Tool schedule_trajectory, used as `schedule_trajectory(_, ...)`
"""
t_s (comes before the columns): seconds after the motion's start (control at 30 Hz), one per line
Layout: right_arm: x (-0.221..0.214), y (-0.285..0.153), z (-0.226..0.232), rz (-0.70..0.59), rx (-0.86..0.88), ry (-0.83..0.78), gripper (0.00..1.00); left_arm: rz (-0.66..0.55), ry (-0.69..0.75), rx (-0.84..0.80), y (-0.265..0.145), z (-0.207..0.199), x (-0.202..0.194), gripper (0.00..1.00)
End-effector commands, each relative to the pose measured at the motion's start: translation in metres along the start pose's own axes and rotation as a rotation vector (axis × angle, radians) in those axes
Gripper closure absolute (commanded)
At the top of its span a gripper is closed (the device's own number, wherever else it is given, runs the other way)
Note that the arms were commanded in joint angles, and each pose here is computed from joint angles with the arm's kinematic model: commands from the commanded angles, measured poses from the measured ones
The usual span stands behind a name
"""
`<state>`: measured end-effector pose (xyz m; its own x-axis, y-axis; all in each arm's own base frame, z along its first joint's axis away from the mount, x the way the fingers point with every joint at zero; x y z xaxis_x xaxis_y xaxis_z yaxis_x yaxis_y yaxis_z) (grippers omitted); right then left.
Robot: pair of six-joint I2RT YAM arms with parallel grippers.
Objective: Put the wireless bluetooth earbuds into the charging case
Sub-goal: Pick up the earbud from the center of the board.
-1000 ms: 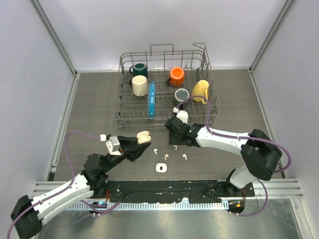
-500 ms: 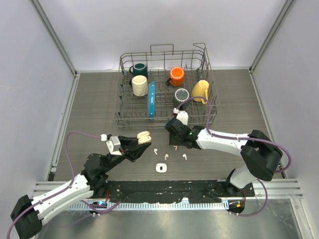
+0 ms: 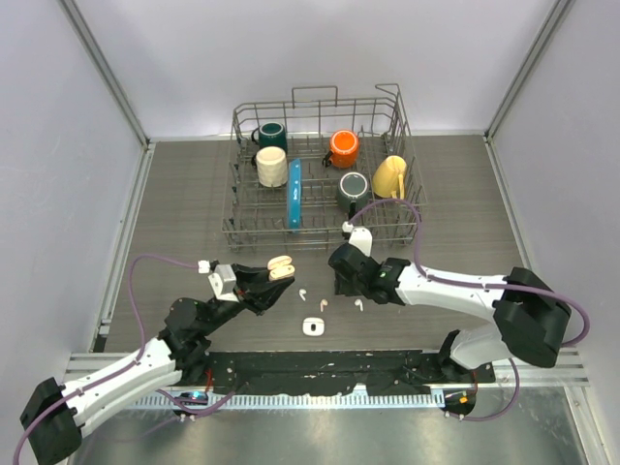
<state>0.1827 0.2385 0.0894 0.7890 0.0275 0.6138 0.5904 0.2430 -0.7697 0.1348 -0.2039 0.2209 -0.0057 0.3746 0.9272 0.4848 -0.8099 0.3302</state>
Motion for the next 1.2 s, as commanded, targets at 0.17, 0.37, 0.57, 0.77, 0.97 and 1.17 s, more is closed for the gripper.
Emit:
schedule_trajectory(0.17, 0.005, 0.016, 0.01, -0.003, -0.025, 0.005, 0.58, -0.079, 0.013, -0.013, 0.007, -0.004, 0.025, 1.0)
schedule_trajectory(0.37, 0.01, 0.02, 0.012, -0.015, -0.036, 0.003, 0.58, -0.077, 0.012, -0.011, 0.007, -0.004, 0.024, 1.0)
schedule_trajectory(0.57, 0.009, 0.026, 0.01, -0.018, -0.065, -0.005, 0.58, -0.071, 0.011, -0.009, 0.007, -0.004, 0.023, 1.0)
schedule_trajectory(0.77, 0.007, 0.033, 0.004, -0.03, -0.109, -0.012, 0.58, -0.076, 0.01, -0.009, 0.008, -0.004, 0.024, 1.0)
schedule_trajectory(0.97, 0.007, 0.037, 0.003, -0.036, -0.122, -0.022, 0.58, -0.07, 0.009, -0.012, 0.008, -0.004, 0.023, 1.0)
schedule_trajectory(1.17, 0.005, 0.041, 0.002, -0.028, -0.12, -0.016, 0.58, -0.068, 0.006, -0.01, 0.009, -0.004, 0.022, 1.0)
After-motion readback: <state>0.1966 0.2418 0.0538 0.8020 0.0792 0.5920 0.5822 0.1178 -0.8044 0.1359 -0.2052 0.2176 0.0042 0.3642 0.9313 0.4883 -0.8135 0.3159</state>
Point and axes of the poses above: each gripper's point midway between its finger pads, its own y axis out along the fingers, its own z axis along the line the jaws close on, x = y × z, the point moved 4 cm from there along -y, back along the fingers, and after that the axes turned 2 degrees about -y, right-handed, at the moved point
